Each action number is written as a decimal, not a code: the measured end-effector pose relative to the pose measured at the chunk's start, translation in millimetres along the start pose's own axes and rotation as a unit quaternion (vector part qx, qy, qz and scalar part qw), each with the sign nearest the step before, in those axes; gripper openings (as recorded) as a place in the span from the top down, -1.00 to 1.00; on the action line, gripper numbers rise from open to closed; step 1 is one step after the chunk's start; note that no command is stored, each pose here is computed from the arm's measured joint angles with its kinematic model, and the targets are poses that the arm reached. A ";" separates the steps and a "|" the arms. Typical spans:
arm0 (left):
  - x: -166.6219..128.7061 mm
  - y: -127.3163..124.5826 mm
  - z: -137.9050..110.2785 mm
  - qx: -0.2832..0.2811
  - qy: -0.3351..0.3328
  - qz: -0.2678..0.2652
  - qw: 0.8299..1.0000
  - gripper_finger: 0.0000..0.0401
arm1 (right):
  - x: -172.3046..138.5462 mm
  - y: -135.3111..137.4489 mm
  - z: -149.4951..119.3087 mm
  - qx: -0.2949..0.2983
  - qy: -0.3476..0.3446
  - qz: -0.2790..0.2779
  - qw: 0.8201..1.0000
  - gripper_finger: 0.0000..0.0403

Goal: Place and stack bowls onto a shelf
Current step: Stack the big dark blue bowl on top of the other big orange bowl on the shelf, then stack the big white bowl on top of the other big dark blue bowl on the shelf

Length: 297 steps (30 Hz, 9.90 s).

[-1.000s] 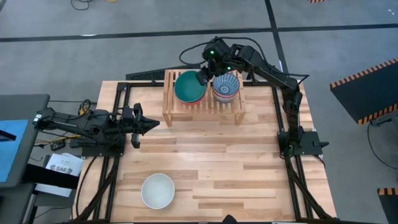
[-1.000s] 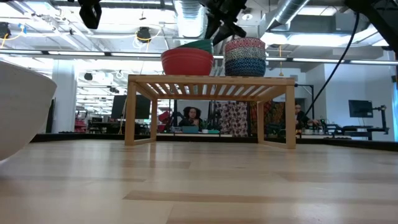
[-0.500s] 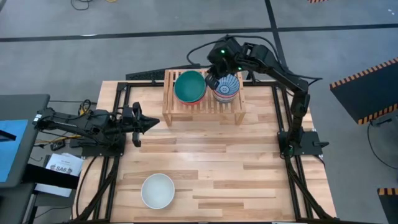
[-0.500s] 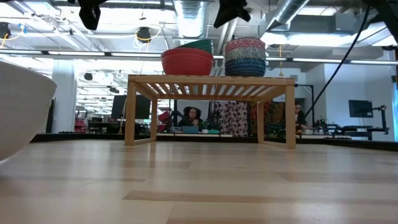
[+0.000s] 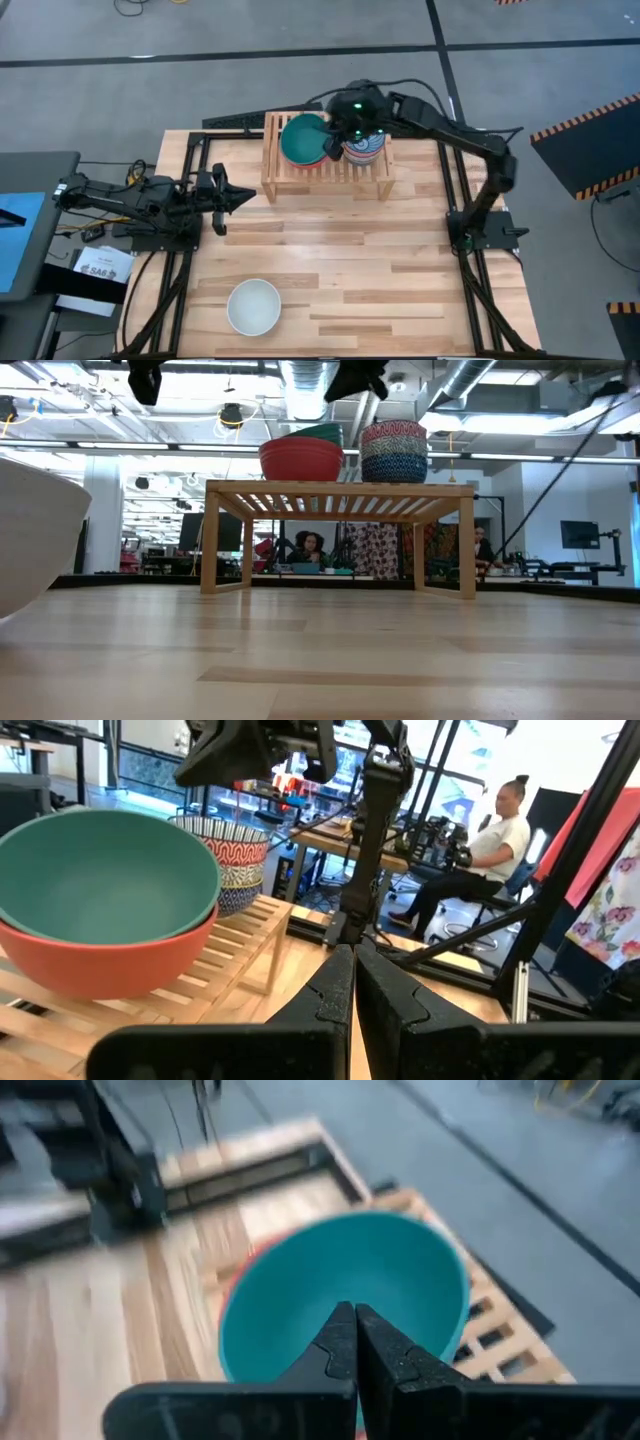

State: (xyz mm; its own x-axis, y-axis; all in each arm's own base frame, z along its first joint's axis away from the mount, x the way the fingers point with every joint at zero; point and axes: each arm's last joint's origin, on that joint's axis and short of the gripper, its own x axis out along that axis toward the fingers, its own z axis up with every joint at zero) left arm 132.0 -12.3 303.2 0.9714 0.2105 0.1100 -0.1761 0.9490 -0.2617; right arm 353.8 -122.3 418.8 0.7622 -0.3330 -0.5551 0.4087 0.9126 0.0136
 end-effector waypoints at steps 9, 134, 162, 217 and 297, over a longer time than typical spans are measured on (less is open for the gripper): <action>0.0 -0.3 1.5 -0.003 -0.007 -0.002 1.000 1.00 | -1.0 -15.1 -29.1 0.115 -0.115 -0.037 0.986 0.92; 4.9 -5.4 -5.9 -0.019 0.037 -0.067 0.997 0.47 | -96.5 139.5 -178.4 0.150 -0.087 0.160 0.972 0.66; 23.7 -101.8 -37.8 0.031 0.469 -0.072 0.880 0.00 | -97.5 140.2 -173.8 0.155 -0.058 0.164 0.972 -0.13; 108.2 16.4 203.1 0.100 0.283 0.224 0.927 1.00 | -101.2 133.7 -159.3 0.165 -0.064 0.197 0.964 -0.12; 109.6 93.6 88.7 0.074 0.074 0.178 0.978 1.00 | -102.1 138.1 -154.5 0.202 -0.080 0.215 0.952 -0.12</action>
State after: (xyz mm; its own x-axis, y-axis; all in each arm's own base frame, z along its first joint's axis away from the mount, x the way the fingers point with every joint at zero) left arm 207.8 120.4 375.8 0.8547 0.5080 -0.1064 -0.5181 0.8476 -0.1148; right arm 254.8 74.4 348.9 0.9564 -0.0106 -0.2918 0.1760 0.8184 0.5471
